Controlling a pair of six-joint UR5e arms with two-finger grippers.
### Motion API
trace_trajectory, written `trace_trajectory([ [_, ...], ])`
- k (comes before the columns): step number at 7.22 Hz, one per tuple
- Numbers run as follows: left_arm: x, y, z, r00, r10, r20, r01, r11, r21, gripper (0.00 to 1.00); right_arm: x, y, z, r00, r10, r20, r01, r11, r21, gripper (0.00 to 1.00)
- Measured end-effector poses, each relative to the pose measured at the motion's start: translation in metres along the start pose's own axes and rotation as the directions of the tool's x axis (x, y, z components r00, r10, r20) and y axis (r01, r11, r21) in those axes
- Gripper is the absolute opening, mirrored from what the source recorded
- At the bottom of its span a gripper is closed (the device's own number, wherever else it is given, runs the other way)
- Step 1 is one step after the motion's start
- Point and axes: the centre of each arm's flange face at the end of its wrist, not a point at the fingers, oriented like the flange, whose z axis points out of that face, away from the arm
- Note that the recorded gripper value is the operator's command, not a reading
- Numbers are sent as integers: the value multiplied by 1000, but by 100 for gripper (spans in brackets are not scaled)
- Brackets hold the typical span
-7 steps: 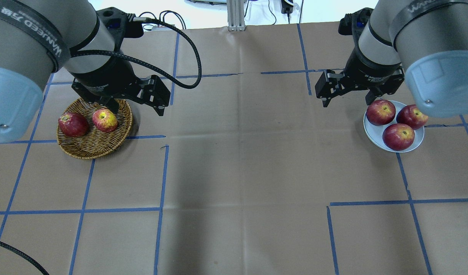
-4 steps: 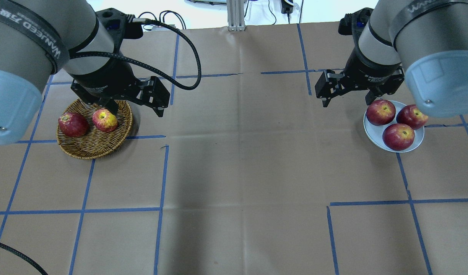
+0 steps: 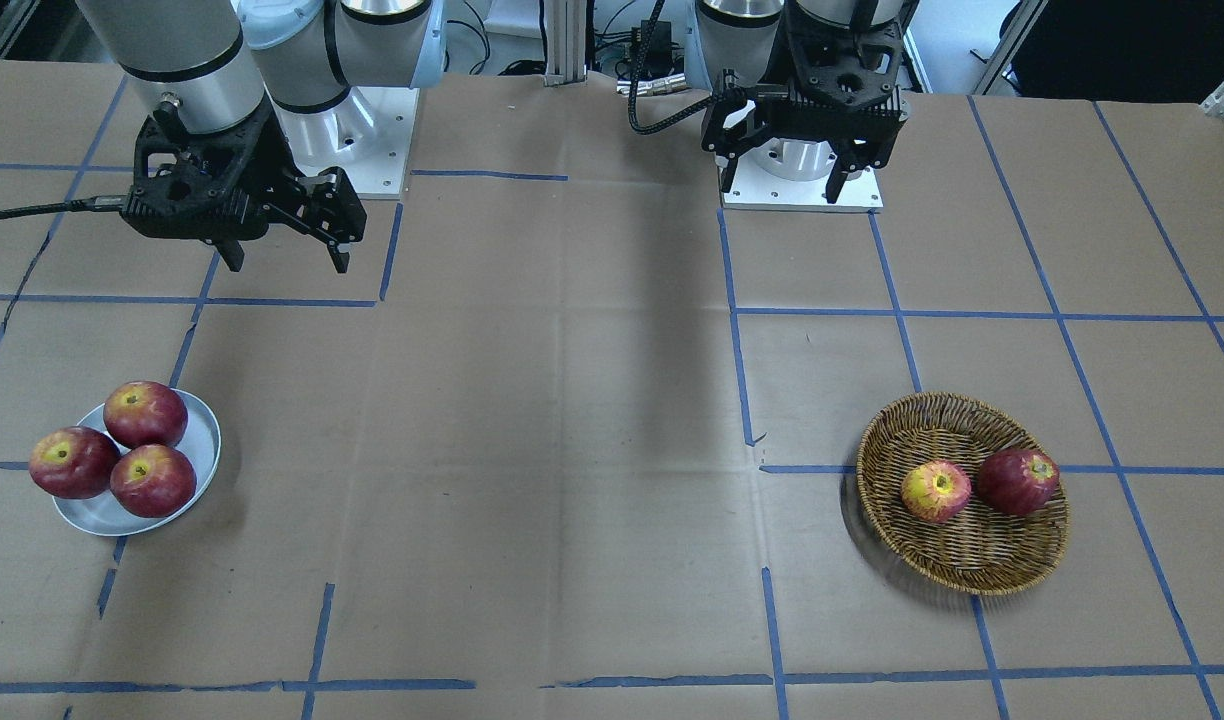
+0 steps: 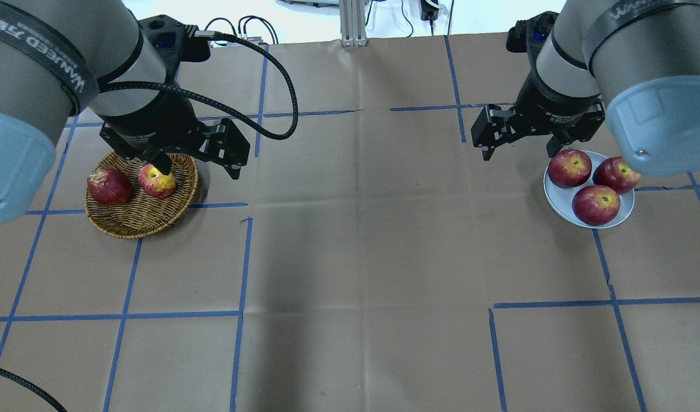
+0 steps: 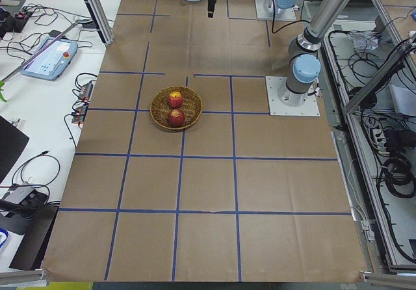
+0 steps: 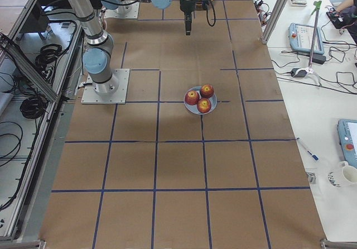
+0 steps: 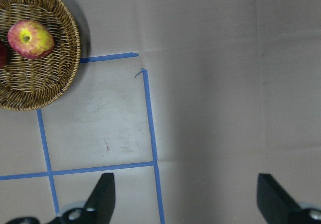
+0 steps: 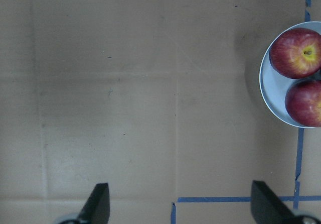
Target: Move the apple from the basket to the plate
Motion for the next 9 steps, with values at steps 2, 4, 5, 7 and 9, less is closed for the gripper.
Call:
trace_trajectory([
  [2,-6,-6,16,1000,5,2,-5,1000,-27,99,0,0,0,1000,0,0,0,1000,0,100],
  [4,-51,-16,53,1000,25,-5,-25,997,-79,99,0,0,0,1000,0,0,0,1000,0,100],
  [5,-85,-23,78,998,58,-10,-59,995,-79,99,0,0,0,1000,0,0,0,1000,0,100],
  [7,-135,-40,133,985,174,-1,-173,984,-37,99,0,0,1,1000,0,-1,0,1000,-1,100],
  [9,-161,-64,183,949,314,14,-314,949,-15,99,0,0,0,1000,0,0,0,1000,0,100],
])
